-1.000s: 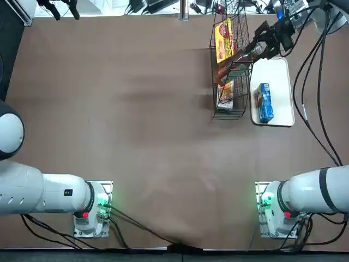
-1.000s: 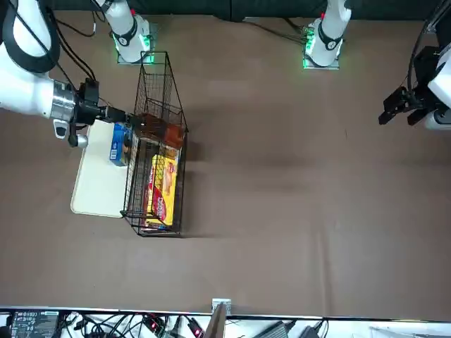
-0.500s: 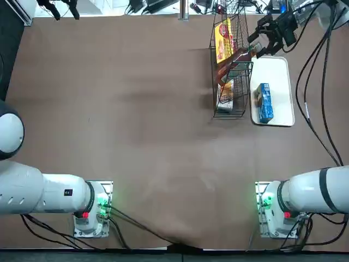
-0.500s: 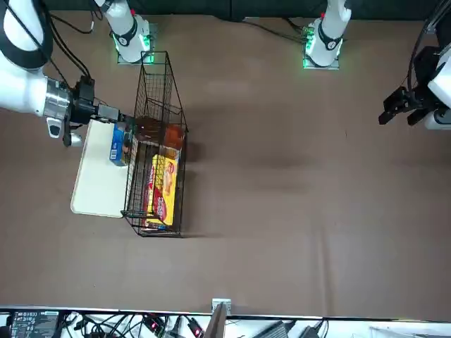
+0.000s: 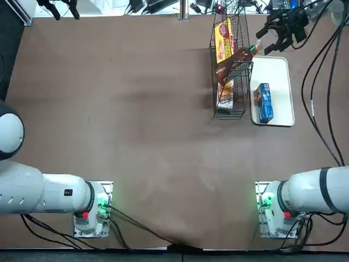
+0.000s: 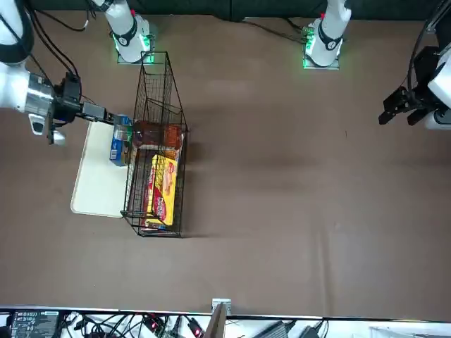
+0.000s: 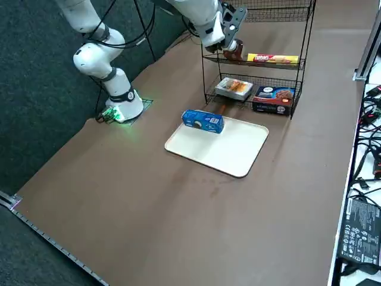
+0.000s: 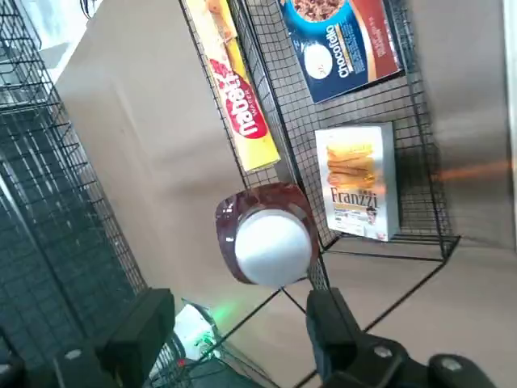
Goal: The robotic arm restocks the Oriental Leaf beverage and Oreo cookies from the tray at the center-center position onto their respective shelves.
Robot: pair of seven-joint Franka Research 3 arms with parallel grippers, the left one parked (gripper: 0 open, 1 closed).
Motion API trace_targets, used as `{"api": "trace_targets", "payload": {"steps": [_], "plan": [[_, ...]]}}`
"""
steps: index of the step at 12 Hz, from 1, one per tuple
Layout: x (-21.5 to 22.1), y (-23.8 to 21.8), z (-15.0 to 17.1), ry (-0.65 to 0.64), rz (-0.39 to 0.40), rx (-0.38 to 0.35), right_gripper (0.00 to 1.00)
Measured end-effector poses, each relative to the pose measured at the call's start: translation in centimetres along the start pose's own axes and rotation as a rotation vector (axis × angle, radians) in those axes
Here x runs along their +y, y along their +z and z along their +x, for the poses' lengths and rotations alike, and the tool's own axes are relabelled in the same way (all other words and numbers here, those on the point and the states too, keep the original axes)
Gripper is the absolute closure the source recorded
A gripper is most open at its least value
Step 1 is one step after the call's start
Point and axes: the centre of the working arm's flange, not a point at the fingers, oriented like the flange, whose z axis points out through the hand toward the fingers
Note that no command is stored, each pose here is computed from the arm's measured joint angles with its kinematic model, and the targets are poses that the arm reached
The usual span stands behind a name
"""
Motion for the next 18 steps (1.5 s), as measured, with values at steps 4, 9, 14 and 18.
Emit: {"api": "trace_targets", "payload": {"steps": [4,9,14,18], "plan": [[0.6,-2.3,-0.3,0.000,-0.012,-0.001,0.00],[2.8,-3.8,-0.2,-0.034,-0.172,0.005,0.00],[10.4,-4.4,2.7,-0.151,-0.347,-0.020,0.00],[12.5,-1.7,4.8,-0.177,-0.457,-0.031,0.00]]}}
